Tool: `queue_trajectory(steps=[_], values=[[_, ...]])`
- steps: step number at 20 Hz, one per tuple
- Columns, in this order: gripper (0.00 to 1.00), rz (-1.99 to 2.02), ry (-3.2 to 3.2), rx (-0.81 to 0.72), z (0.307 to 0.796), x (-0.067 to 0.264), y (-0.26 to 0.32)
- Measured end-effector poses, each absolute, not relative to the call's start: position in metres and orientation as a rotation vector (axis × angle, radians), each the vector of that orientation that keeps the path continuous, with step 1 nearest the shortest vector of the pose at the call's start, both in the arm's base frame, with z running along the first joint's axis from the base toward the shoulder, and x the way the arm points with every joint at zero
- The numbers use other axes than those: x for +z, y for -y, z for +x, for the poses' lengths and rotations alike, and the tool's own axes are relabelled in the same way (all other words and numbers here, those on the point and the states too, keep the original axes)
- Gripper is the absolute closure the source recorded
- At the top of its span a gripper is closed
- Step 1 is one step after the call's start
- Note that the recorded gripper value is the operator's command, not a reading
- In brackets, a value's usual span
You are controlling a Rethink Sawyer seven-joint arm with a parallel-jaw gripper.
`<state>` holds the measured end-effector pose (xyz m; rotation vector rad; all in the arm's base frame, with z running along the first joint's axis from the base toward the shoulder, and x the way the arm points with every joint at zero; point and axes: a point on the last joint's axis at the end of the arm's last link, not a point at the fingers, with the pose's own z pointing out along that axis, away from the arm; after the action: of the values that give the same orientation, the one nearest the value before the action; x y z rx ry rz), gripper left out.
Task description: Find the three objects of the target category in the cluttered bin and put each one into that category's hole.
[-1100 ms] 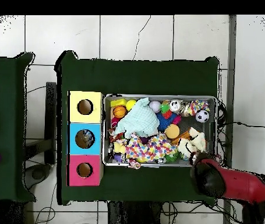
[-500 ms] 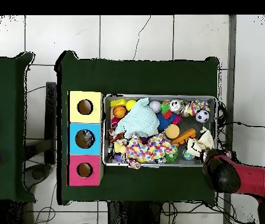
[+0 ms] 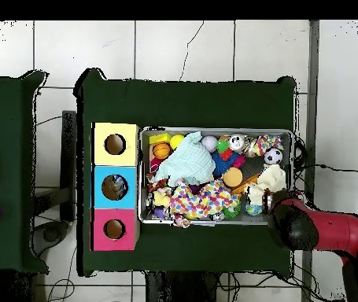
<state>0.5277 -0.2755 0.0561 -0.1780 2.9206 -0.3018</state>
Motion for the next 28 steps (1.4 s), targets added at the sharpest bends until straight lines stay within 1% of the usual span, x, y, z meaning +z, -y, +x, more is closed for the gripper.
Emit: queue_trajectory(steps=[13,22,28], values=[[0.00,-0.244,-2.893,-0.313,0.541,0.064,0.262],[0.00,-0.315,-2.860,-0.371,0.561,0.094,0.243],[0.00,-0.337,-2.849,-0.372,0.581,0.117,0.211]])
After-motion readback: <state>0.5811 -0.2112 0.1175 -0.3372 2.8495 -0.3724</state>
